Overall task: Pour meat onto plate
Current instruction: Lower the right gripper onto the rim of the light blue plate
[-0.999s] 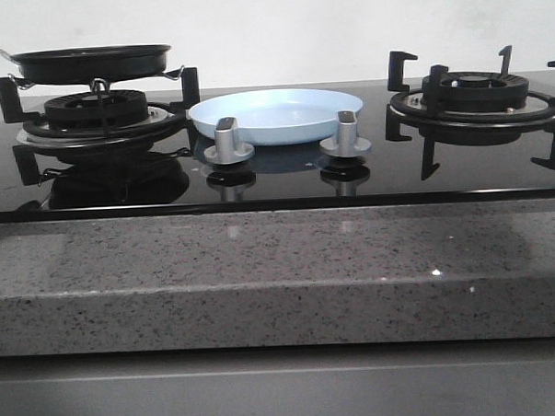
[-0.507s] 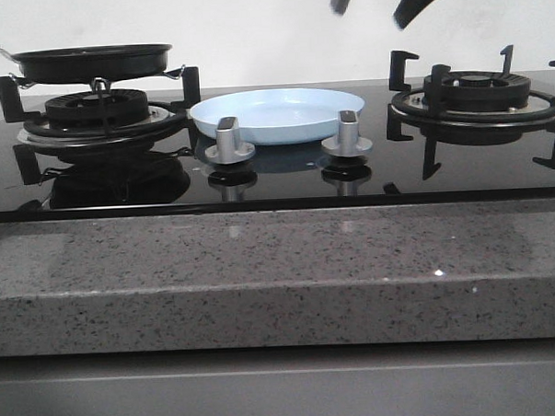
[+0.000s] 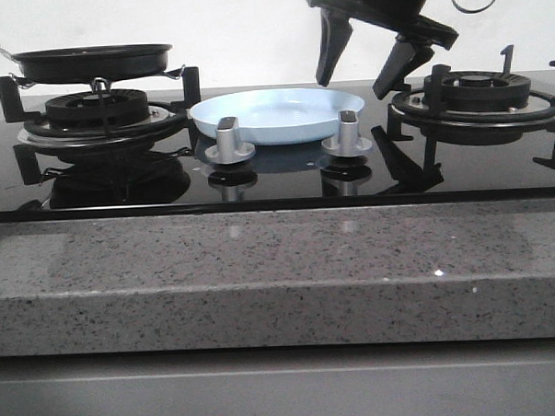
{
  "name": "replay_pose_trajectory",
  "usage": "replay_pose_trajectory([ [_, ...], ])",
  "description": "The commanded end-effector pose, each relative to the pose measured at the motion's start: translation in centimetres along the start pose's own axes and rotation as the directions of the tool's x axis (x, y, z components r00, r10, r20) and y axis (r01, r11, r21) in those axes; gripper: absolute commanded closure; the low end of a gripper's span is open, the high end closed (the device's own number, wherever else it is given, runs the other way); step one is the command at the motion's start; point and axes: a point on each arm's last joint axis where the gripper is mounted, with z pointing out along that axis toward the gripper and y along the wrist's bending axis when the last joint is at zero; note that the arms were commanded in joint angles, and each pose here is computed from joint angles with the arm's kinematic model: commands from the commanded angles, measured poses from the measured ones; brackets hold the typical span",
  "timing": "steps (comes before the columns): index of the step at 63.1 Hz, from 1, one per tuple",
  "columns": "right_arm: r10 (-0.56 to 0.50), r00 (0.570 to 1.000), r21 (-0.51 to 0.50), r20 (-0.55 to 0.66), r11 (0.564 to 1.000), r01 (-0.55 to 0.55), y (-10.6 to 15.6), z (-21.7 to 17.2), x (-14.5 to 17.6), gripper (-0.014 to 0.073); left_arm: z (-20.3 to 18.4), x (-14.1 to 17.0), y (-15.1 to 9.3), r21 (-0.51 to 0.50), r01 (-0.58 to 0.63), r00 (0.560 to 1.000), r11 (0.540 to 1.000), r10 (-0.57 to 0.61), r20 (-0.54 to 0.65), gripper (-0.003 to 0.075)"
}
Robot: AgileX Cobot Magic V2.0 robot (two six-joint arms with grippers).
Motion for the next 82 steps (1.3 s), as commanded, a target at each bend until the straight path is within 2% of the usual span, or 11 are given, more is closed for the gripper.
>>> replay_pose_trajectory([
  [1,-0.014,0.992,-0.050,0.123,0.999,0.021,1.6,-4.6,-0.9,0.0129,-0.2,-1.9,0.0,0.004,0.013,0.993,1.000,-0.013,0.114,0.0063],
  [9,-0.012,0.993,-0.049,0.114,0.999,0.017,1.4,-4.0,-0.9,0.0204,-0.2,-1.9,0.0,0.004,0.013,0.993,1.000,-0.013,0.114,0.0063],
  [21,-0.001,0.998,-0.042,0.057,0.999,0.004,0.8,-2.1,-0.6,0.0201,-0.2,-1.9,0.0,0.004,0.013,0.994,1.000,-0.013,0.113,0.0063],
  [44,-0.002,0.999,-0.038,0.046,0.999,0.004,0.7,-2.1,-0.6,0.0220,-0.2,-1.9,0.0,0.004,0.013,0.994,1.000,-0.013,0.113,0.0063],
  [47,-0.002,0.999,-0.038,0.039,0.999,0.004,0.7,-2.1,-0.5,0.0253,-0.2,-1.9,0.0,0.004,0.013,0.994,1.000,-0.013,0.113,0.0063],
  [58,-0.009,1.000,-0.036,0.020,0.999,0.010,0.6,-2.1,-0.3,0.0465,-0.2,-1.9,0.0,0.004,0.013,0.994,1.000,-0.013,0.113,0.0063],
  [69,-0.010,1.000,-0.035,0.008,0.999,0.010,0.6,-2.1,-0.2,0.0613,-0.2,-1.9,0.0,0.004,0.013,0.994,1.000,-0.013,0.113,0.0063],
  [82,-0.009,1.000,-0.034,0.002,0.999,0.009,0.6,-2.4,-0.1,0.0650,-0.2,-1.9,0.0,0.004,0.013,0.994,1.000,-0.013,0.113,0.0063],
])
